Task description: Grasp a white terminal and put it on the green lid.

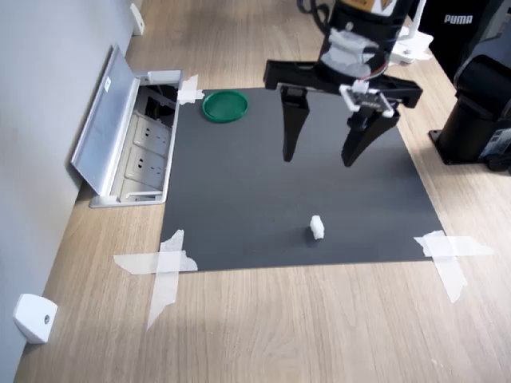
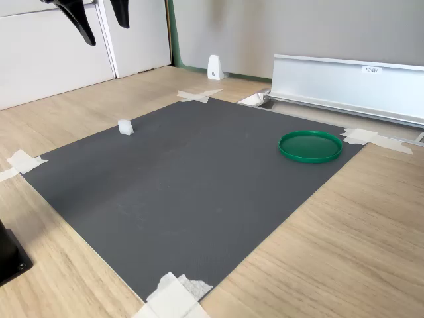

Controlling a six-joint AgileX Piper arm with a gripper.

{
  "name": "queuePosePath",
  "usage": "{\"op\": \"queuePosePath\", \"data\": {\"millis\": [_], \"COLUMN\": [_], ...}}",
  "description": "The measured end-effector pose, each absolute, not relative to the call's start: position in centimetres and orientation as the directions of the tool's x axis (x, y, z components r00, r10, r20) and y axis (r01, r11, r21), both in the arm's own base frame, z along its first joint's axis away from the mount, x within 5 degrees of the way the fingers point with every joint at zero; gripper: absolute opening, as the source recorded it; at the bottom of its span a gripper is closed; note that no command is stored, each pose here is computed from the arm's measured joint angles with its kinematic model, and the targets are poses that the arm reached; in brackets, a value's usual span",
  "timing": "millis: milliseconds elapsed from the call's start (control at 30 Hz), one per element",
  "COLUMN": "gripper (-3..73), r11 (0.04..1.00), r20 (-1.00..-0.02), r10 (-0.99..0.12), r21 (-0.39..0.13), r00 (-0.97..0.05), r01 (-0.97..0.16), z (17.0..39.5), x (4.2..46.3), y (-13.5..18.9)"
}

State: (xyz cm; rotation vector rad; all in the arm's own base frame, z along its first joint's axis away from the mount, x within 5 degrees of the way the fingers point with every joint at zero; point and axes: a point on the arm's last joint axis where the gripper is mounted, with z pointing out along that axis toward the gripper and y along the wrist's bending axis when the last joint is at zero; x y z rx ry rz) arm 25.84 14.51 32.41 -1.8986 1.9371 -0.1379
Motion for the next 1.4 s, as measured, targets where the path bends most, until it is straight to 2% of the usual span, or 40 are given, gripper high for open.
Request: {"op": "queuePosePath", "data": {"millis": [300,467,700,933,1167,1400], "gripper": [72.4,72.4,72.0,71.0,71.0,70.9], "r11": [-0.063,-0.082,-0.135,-0.156,-0.149,-0.141], "r20": [-0.192,-0.178,-0.096,-0.059,-0.050,-0.054], "r10": [-0.972,-0.972,-0.981,-0.982,-0.985,-0.986], "r21": [-0.355,-0.345,-0.286,-0.265,-0.247,-0.247], "r00": [0.138,0.151,0.168,0.178,0.166,0.159], "r01": [-0.933,-0.935,-0.949,-0.952,-0.957,-0.959], "z": [31.8,31.3,26.8,23.5,21.3,20.2], "x": [25.0,24.8,24.1,25.2,26.2,26.7], "y": [16.6,16.9,16.1,16.6,17.2,17.6]}}
